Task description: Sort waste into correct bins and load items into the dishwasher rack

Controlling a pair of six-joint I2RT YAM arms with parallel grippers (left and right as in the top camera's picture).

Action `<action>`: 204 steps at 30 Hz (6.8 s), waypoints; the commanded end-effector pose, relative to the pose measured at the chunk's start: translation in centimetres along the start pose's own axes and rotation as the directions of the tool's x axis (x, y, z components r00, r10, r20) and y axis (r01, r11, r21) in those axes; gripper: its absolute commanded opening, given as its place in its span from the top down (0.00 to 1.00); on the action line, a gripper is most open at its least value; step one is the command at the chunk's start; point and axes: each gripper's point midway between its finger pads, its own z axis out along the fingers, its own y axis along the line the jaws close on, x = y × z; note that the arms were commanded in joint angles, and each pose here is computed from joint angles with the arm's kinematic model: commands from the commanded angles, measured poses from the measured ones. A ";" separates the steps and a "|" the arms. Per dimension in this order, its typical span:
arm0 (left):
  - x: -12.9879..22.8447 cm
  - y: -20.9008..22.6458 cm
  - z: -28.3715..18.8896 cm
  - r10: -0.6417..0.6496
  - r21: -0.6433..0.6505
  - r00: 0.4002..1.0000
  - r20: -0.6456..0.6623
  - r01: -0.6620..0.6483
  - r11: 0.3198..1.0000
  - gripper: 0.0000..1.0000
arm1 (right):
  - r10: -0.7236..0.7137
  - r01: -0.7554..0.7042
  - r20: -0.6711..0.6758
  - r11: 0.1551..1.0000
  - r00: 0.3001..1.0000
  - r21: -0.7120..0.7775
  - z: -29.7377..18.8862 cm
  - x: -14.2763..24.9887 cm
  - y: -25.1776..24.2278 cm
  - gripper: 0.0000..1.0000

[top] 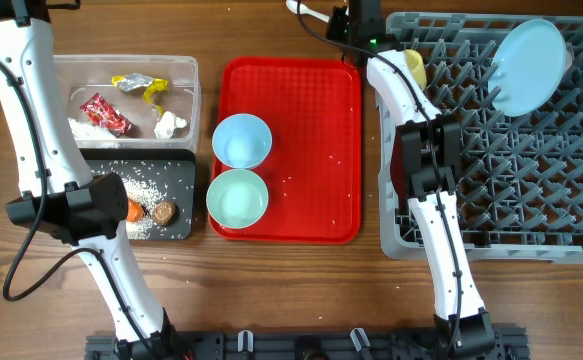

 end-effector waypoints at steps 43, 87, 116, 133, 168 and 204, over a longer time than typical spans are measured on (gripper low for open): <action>0.1 0.5 0.4 -0.011 -0.007 1.000 -0.008 0.011 1.000 0.00 | -0.712 0.700 0.015 0.686 0.702 -0.198 -8.9 -0.9 12.5 0.17; 0.1 0.5 0.4 -0.011 -0.007 1.000 -0.008 0.011 1.000 0.00 | -0.600 0.563 -0.037 0.769 0.800 -0.302 -2.9 4.2 7.7 0.96; 0.1 0.5 0.4 -0.011 -0.007 1.000 -0.008 0.011 1.000 0.00 | 0.025 0.146 -0.649 0.967 0.760 0.208 -33.9 -2.4 -11.9 0.96; 0.1 0.5 0.4 -0.011 -0.007 1.000 -0.008 0.011 1.000 0.00 | 0.021 0.248 -0.741 0.936 0.671 0.251 -31.6 3.5 -15.5 0.10; 0.1 0.5 0.4 -0.011 -0.007 1.000 -0.008 0.011 1.000 0.00 | -0.094 0.175 -0.810 0.985 0.579 0.011 -33.1 13.2 -4.7 0.57; 0.1 0.5 0.4 -0.011 -0.007 1.000 -0.008 0.011 1.000 0.00 | -0.409 0.251 -0.567 0.907 0.715 -0.337 -22.5 21.2 15.8 0.56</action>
